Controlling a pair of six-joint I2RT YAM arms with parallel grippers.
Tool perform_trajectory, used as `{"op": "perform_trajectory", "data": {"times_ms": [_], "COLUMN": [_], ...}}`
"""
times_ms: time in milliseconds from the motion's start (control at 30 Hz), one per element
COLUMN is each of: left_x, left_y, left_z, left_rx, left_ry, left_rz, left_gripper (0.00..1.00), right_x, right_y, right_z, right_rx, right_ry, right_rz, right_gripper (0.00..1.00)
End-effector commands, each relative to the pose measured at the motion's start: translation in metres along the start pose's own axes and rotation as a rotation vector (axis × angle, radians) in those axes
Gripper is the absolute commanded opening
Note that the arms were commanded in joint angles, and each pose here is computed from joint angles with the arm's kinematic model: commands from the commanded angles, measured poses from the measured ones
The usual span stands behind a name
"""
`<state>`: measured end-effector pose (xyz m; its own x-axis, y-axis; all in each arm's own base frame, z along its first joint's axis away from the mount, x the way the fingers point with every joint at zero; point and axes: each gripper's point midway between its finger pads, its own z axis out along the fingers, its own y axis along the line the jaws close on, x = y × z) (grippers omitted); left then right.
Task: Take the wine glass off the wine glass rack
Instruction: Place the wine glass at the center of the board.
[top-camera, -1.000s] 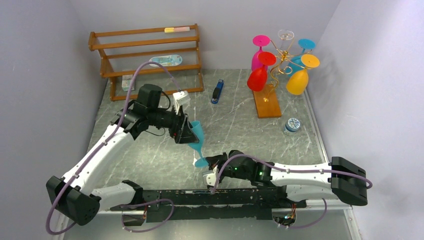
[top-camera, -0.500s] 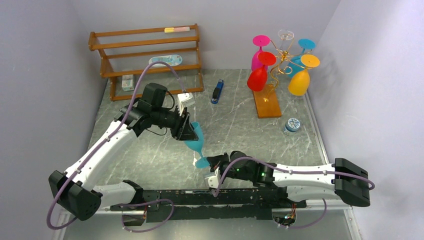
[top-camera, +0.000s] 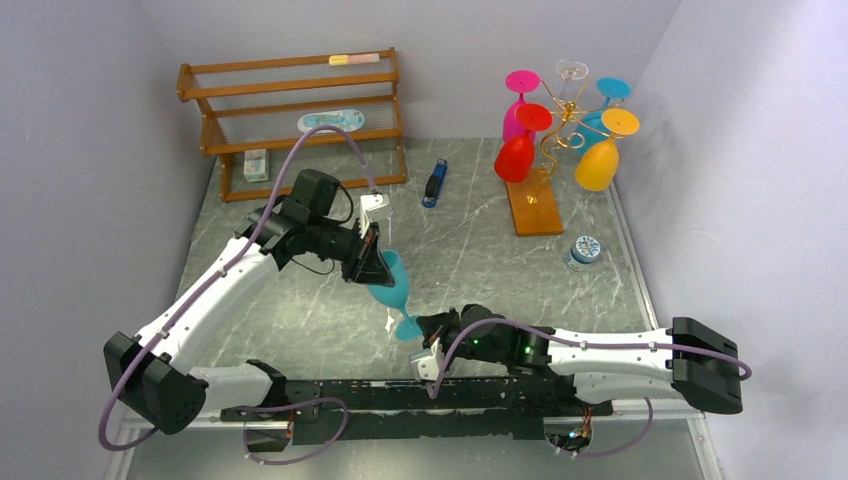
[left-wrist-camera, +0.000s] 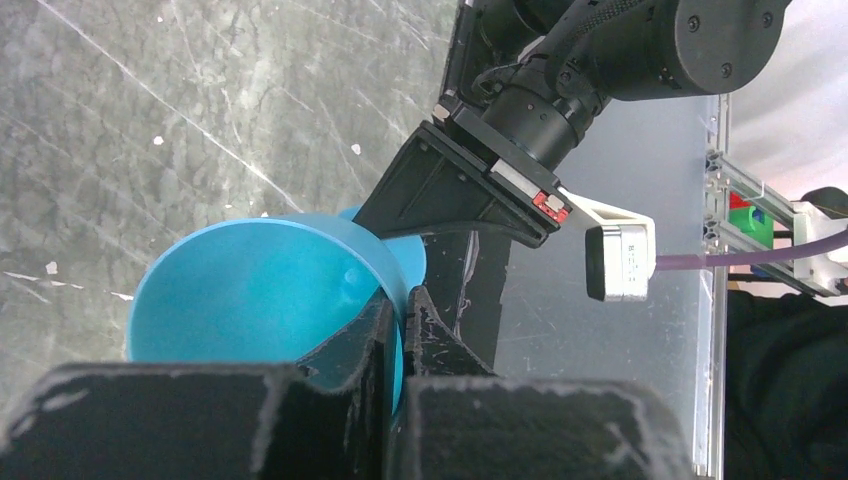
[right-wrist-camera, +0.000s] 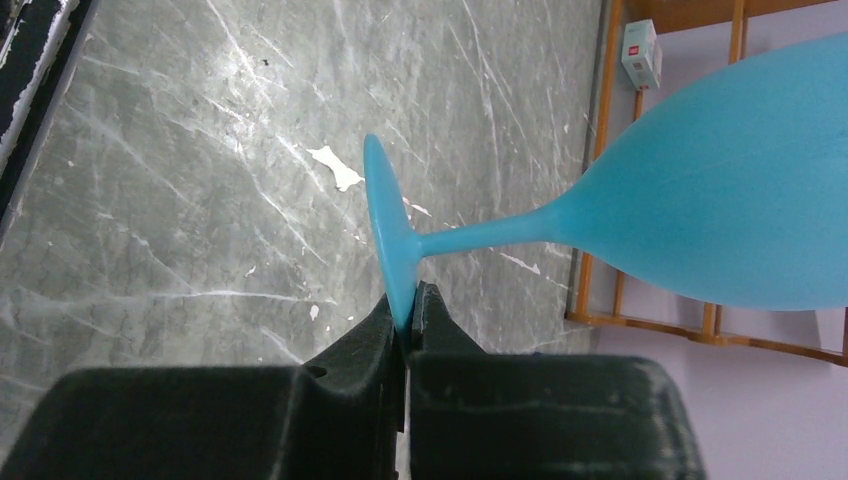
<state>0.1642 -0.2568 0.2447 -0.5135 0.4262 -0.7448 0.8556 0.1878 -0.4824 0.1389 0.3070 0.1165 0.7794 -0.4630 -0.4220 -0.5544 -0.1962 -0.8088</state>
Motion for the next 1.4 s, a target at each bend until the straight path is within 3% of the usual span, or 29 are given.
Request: {"op": "perform_trajectory", "data": {"times_ms": [0,133,267,400,633,900,1167,1367], "left_x": [0.013,0.005,0.000,-0.002,-0.014,-0.024,-0.046,-0.039], "left_y": [-0.017,-0.020,-0.022,-0.022,-0.018,0.026,0.060,0.099], "left_z": [0.001,0.000,-0.002,-0.004,-0.009,-0.024,-0.066,-0.106], "left_rx": [0.075,0.082,0.070,0.055,0.002,-0.318,-0.662,-0.987], "left_ry": [0.044,0.007,-0.025,-0.030,-0.061,-0.113,-0.293,-0.353], "left_rz": [-0.018,0.014,0.025,0.037,0.060,0.015,-0.027,-0.144], "left_gripper": [0.05,0.05,0.05,0.05,0.05,0.05,0.05,0.05], "right_x": [0.008,0.009,0.008,0.008,0.005,0.011,0.018,0.005], "right_y": [-0.013,-0.011,-0.013,-0.016,-0.026,-0.037,-0.051,-0.093], "right_z": [-0.004,-0.004,-0.006,-0.007,-0.013,-0.028,-0.041,-0.056], "right_rx": [0.061,0.055,0.067,0.082,0.138,0.230,0.358,0.566], "right_ry": [0.047,0.050,0.045,0.044,0.029,0.048,0.069,-0.028], "right_rz": [0.024,0.026,0.035,0.032,0.055,0.133,0.285,0.637], "right_gripper": [0.00,0.01,0.08,0.29,0.51,0.56,0.57,0.62]}}
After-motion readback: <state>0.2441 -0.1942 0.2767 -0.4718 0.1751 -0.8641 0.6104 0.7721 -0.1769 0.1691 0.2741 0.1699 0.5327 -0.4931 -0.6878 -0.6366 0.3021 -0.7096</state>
